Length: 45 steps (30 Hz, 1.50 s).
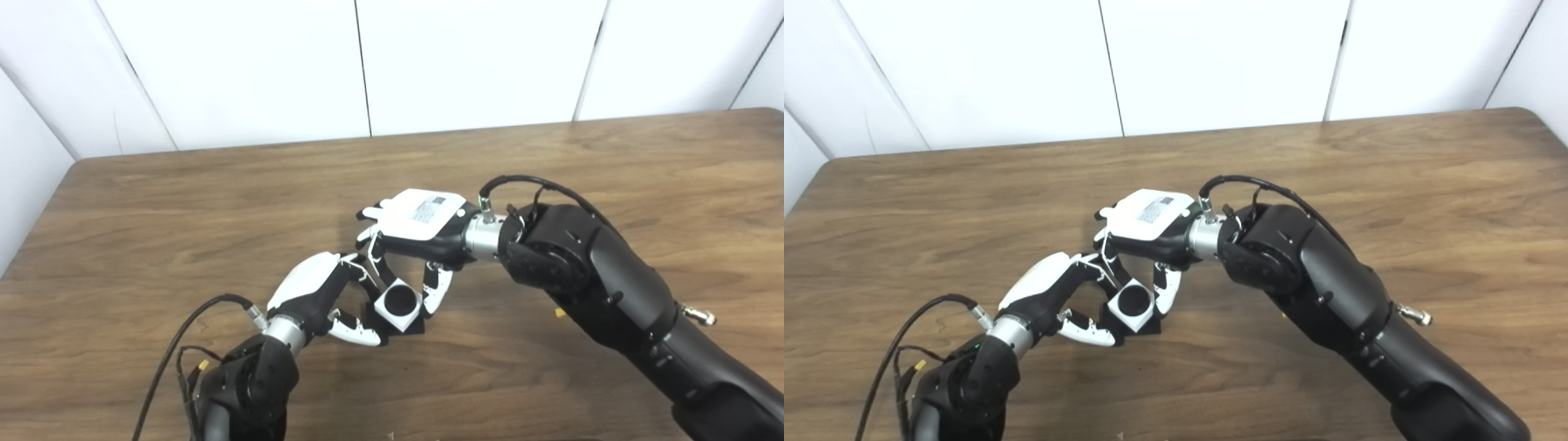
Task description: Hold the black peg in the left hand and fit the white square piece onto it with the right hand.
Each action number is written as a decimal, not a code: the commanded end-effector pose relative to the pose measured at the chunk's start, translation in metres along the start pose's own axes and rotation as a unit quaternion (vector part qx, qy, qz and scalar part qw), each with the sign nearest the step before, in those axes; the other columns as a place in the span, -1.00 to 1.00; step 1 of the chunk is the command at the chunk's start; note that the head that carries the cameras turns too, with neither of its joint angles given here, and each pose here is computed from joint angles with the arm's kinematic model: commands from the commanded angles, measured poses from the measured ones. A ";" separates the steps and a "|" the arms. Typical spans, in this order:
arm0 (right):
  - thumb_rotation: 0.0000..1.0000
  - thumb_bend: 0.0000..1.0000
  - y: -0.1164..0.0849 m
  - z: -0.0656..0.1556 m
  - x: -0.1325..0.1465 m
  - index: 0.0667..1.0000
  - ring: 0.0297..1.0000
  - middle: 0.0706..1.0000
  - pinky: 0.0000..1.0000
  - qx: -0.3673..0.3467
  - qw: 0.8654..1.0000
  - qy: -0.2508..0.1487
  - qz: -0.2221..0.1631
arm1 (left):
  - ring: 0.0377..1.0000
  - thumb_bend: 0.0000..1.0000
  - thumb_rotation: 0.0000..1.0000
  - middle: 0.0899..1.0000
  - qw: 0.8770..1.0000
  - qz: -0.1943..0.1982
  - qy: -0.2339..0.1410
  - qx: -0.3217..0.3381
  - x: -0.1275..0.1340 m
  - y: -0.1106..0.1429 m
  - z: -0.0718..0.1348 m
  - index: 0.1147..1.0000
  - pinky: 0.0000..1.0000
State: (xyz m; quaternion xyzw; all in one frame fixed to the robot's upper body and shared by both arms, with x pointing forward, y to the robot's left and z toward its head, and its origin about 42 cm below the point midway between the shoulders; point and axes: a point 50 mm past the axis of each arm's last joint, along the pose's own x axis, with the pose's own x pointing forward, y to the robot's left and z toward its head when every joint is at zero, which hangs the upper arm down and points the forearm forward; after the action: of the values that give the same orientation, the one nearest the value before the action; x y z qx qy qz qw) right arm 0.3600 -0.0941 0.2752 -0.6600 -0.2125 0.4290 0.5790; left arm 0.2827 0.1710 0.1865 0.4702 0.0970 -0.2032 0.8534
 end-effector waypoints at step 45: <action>-0.37 0.94 0.000 -0.037 -0.008 0.25 1.00 0.74 0.95 0.018 0.998 0.060 -0.006 | 1.00 0.71 -0.11 0.95 0.998 -0.044 0.027 0.023 -0.030 0.030 0.002 0.60 0.83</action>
State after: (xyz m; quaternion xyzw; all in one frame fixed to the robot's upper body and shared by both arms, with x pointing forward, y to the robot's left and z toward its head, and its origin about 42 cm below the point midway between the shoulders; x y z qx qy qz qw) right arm 0.3794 -0.1226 0.2547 -0.6710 -0.1425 0.4167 0.5965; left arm 0.2689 0.1902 0.2159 0.4899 0.1324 -0.2284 0.8308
